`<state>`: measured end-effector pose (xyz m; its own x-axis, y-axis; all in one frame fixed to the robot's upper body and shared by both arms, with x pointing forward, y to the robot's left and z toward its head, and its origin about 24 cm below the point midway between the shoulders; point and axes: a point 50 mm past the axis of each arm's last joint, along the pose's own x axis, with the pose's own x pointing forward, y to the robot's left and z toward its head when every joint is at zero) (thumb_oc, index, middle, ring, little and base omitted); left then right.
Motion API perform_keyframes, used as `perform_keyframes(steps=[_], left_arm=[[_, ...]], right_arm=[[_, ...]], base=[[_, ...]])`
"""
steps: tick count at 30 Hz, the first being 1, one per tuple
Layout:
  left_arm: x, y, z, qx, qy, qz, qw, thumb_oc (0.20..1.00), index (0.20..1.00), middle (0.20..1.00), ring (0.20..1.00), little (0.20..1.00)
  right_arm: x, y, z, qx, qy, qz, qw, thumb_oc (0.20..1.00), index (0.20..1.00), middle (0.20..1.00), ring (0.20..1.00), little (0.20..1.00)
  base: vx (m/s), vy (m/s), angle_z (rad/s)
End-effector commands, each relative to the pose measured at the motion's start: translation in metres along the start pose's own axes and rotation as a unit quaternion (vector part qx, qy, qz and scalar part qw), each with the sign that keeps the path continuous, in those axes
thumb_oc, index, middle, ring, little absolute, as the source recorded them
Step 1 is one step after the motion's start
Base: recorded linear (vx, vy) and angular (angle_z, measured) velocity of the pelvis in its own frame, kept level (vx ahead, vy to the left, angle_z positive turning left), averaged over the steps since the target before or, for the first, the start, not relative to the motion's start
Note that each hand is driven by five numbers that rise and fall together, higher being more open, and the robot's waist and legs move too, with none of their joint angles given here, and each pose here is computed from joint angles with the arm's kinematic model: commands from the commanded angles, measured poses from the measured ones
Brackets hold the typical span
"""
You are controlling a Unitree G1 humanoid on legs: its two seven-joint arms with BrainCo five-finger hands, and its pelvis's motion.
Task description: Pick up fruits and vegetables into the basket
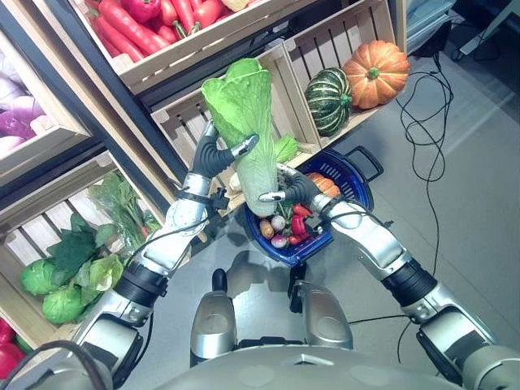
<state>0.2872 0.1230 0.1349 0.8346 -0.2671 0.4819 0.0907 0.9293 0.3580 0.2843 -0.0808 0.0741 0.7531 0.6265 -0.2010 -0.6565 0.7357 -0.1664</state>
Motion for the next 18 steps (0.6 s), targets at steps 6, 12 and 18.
perform_keyframes(steps=[6, 12, 18], left_arm=[[0.020, -0.024, 0.070, -0.020, -0.199, -0.076, 0.977, 0.200, 0.200, 0.200, 0.200, 0.200], [0.019, -0.028, 0.068, -0.030, -0.182, -0.083, 0.979, 0.200, 0.200, 0.200, 0.200, 0.200], [0.017, -0.024, 0.062, -0.032, -0.163, -0.057, 0.985, 0.200, 0.200, 0.200, 0.200, 0.200]], right_arm=[[0.015, 0.040, 0.035, 0.012, -0.082, 0.090, 0.993, 1.000, 1.000, 1.000, 1.000, 1.000], [0.014, 0.036, 0.041, 0.024, -0.108, 0.071, 0.991, 0.200, 0.200, 0.200, 0.200, 0.200], [0.011, 0.033, 0.046, 0.048, -0.130, 0.057, 0.989, 0.200, 0.200, 0.200, 0.200, 0.200]], base=[[0.00, -0.013, 0.04], [0.00, 0.000, 0.00], [0.00, 0.000, 0.00]])
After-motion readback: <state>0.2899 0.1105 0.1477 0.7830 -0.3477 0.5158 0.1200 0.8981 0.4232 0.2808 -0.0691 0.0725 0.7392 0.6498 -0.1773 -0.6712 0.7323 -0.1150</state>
